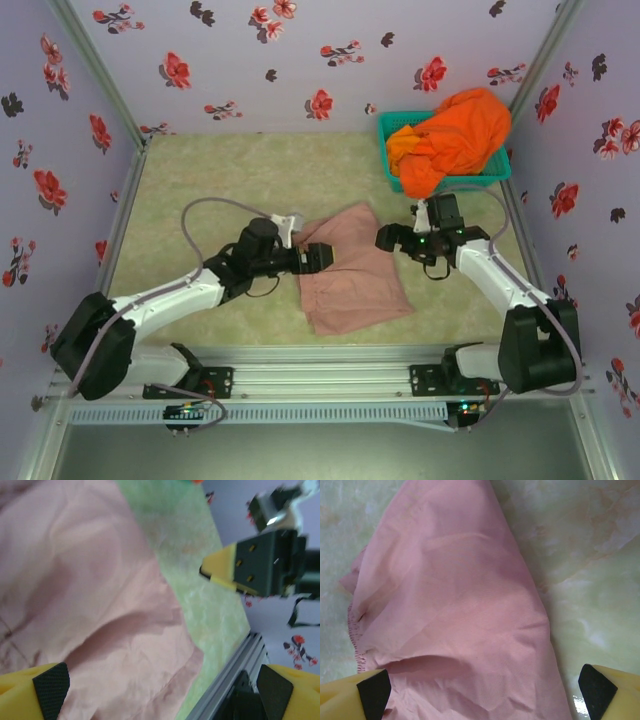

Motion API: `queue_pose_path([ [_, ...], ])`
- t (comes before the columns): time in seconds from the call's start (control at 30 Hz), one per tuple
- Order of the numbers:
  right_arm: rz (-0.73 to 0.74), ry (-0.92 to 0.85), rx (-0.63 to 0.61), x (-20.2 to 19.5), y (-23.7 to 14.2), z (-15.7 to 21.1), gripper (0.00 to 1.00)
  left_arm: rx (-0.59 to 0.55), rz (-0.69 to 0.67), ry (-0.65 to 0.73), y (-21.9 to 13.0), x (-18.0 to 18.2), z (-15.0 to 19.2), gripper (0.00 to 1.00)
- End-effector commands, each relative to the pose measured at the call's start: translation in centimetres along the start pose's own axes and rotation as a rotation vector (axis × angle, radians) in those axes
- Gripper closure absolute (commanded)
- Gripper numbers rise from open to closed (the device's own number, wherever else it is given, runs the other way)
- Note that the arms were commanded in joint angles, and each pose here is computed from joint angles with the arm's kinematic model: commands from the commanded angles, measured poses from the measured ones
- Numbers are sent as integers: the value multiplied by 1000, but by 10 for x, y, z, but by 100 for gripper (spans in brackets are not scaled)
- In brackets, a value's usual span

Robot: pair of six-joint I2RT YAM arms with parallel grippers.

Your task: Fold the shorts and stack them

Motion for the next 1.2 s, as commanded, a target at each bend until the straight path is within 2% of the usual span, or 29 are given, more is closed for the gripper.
queue_pose_path([
  [0.0,-24,-43,5,10,-2,-11,1,72,13,-52,18,5,26,1],
  [0.33,12,-35,106,4,23,-18,1,199,-74,-120,41,47,85,1],
  [0.53,51,-46,171,-2,41,-22,2,208,-95,-130,38,54,92,1],
  [0.87,72,-50,266,-10,71,-26,19,196,-108,-132,31,58,91,1],
  [1.17,57,-42,329,-9,87,-12,44,174,-109,-119,30,57,85,1],
])
Point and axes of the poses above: each hand's point on the last joint's axis, 136 mm out from that joint toward the fingers, its own y axis out along the fingers, its own x axis along the line the jaws close on, z = x × y, the point moved 5 cm from there along -y, back along the fingers, and after that the axes turned 14 degrees about y, right-handed, at the moved point
